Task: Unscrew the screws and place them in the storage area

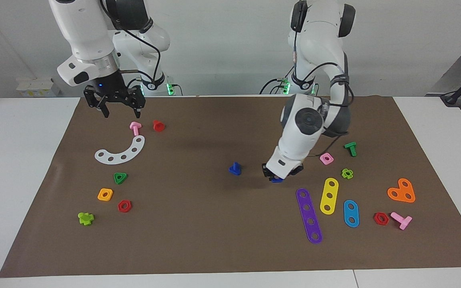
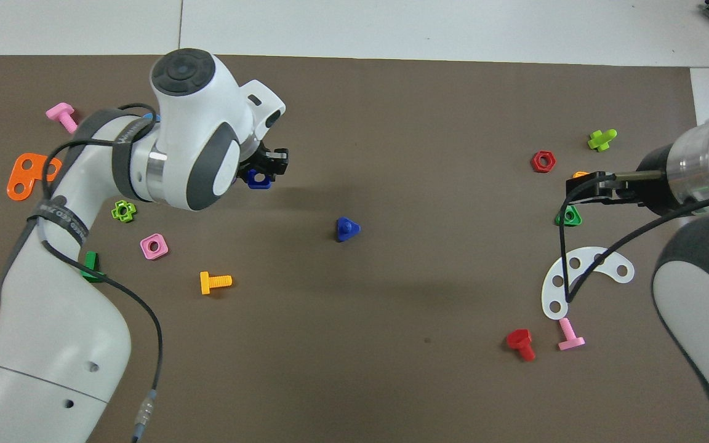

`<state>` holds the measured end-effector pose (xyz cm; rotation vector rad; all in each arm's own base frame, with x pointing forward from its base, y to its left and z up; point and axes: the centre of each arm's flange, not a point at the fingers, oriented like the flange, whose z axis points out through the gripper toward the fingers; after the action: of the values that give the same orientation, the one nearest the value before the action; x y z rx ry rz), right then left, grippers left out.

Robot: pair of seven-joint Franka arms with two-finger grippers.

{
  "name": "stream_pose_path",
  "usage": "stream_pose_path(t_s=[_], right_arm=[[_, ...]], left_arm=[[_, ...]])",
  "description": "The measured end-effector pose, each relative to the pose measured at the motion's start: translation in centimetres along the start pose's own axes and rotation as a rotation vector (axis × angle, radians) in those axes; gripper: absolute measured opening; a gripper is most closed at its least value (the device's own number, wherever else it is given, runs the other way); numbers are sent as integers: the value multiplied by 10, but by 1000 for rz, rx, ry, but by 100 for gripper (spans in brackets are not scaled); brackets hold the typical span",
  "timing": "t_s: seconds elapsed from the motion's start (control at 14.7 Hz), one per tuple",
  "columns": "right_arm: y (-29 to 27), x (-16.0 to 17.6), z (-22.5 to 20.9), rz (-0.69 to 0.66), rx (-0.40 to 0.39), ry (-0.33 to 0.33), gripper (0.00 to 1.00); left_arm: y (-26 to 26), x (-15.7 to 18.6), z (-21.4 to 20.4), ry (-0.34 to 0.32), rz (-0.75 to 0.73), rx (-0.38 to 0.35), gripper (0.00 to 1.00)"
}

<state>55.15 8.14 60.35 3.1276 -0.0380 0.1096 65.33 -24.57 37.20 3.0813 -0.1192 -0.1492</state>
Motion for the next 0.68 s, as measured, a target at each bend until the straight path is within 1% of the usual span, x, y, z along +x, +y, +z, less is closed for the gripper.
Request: stream_pose_path(t_s=[0.14, 0.2, 0.34, 0.48, 0.54, 0.68], right_arm=[[-27, 2, 18, -10, 5, 4, 100], [-47, 4, 30, -6, 9, 12, 100], [-96, 10, 60, 1, 23, 26, 99], [-151, 13, 95, 14, 41, 52, 98], [-175, 14, 112, 22, 46, 67, 98], [-211, 15, 142, 24, 47, 74, 97]], left_arm=[[-54, 5, 15, -52, 85, -3, 47], [-71, 4, 26, -77, 118, -6, 47], [-87, -7, 49, -124, 175, -9, 47], [-96, -20, 72, -132, 229, -11, 47], [-99, -25, 80, -121, 247, -10, 52], [-101, -29, 78, -106, 261, -12, 74]])
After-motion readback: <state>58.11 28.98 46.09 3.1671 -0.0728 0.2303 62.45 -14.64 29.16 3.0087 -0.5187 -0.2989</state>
